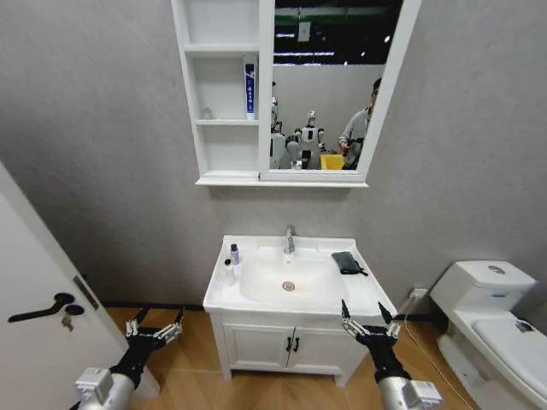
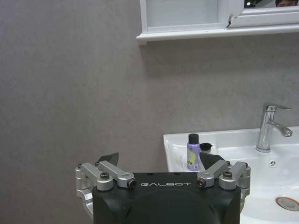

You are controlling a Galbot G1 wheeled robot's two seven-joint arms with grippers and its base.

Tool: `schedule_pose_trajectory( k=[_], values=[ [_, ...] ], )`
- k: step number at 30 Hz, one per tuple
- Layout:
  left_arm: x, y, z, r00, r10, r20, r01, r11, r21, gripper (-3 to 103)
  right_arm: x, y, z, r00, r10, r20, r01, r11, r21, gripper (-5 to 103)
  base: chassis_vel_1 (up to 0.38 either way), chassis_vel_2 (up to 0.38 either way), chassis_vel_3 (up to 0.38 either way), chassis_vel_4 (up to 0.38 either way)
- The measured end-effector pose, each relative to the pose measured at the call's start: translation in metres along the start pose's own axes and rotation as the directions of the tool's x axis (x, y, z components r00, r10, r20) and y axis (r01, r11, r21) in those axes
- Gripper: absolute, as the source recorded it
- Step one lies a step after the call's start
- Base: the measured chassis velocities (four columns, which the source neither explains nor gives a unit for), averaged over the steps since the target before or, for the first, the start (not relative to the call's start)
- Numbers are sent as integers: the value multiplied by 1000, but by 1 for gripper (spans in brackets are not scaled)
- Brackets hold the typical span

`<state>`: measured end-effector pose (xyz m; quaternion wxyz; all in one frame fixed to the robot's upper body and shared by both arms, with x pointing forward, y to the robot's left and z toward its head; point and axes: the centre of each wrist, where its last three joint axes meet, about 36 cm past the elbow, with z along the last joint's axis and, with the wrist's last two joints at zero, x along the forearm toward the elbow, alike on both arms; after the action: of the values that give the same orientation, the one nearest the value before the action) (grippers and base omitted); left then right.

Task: Move facial cleanser and shampoo from washbasin to cabinet, then wipe washbasin with towel.

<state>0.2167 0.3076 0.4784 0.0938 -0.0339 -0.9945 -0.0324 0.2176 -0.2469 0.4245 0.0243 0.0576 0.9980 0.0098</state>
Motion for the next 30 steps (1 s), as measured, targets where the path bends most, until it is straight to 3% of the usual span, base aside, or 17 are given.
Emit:
schedule_pose_trajectory(
  k=[12,16,22,30],
  values=[
    [-15,-5,29,996,56,-74,-57,998,-9,97,2,4,10,998,-56,-19,57,998,4,100,-20,30,18,-11],
    [-46,-1,54,990,103,-100,-104,994,-13,96,9,0,21,997,-67,-50,67,998,16,100,0,0,0,0],
    [-88,-5,67,983,155,-94,-157,987,-12,95,12,-9,20,997,-56,-53,59,997,49,100,0,0,0,0],
    [-132,-17,83,979,175,-100,-175,984,10,94,19,-14,15,998,-34,-59,37,998,59,100,0,0,0,0]
  ],
)
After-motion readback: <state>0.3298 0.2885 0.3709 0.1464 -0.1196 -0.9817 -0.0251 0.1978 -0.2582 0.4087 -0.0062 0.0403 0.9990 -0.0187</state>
